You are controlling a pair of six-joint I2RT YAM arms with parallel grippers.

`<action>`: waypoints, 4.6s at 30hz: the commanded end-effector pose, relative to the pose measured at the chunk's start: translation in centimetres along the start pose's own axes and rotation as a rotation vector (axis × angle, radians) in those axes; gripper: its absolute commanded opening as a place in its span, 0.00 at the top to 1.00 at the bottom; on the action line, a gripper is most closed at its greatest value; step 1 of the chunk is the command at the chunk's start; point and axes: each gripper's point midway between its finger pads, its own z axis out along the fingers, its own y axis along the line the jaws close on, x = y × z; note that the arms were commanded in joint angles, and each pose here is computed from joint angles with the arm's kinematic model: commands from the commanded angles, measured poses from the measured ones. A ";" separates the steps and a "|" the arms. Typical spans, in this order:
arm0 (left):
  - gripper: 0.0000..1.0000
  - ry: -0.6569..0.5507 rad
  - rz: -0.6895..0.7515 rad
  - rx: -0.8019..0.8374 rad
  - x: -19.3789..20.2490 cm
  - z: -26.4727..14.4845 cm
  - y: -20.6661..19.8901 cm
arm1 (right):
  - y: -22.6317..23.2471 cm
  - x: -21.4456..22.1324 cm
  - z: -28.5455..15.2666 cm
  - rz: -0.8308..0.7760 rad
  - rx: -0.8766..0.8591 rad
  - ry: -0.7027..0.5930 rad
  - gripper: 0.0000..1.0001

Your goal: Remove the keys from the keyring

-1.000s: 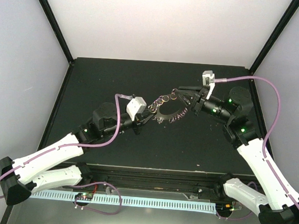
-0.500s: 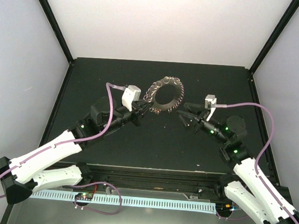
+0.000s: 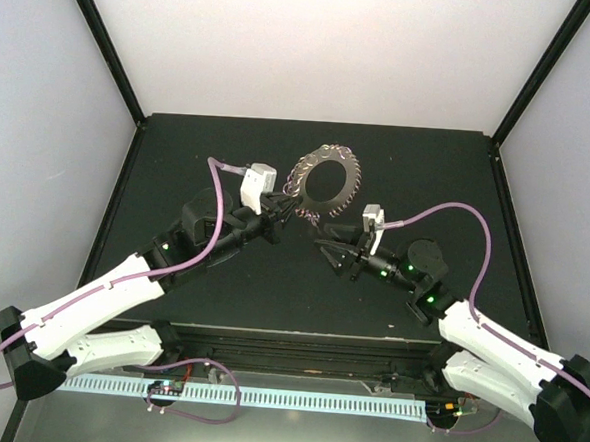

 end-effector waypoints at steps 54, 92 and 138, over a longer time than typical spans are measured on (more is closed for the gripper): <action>0.98 0.007 -0.118 -0.070 1.1 -1.5 3.8 | 3.2 -2.7 -2.6 -0.159 0.013 0.031 0.99; 0.51 0.257 0.237 0.666 4.3 -5.5 -8.1 | 7.5 -3.7 -2.1 -0.289 -0.149 0.219 0.99; 0.98 0.048 0.254 0.788 3.0 -6.2 -10.1 | 7.1 -4.4 -2.7 -0.211 -0.098 0.164 0.99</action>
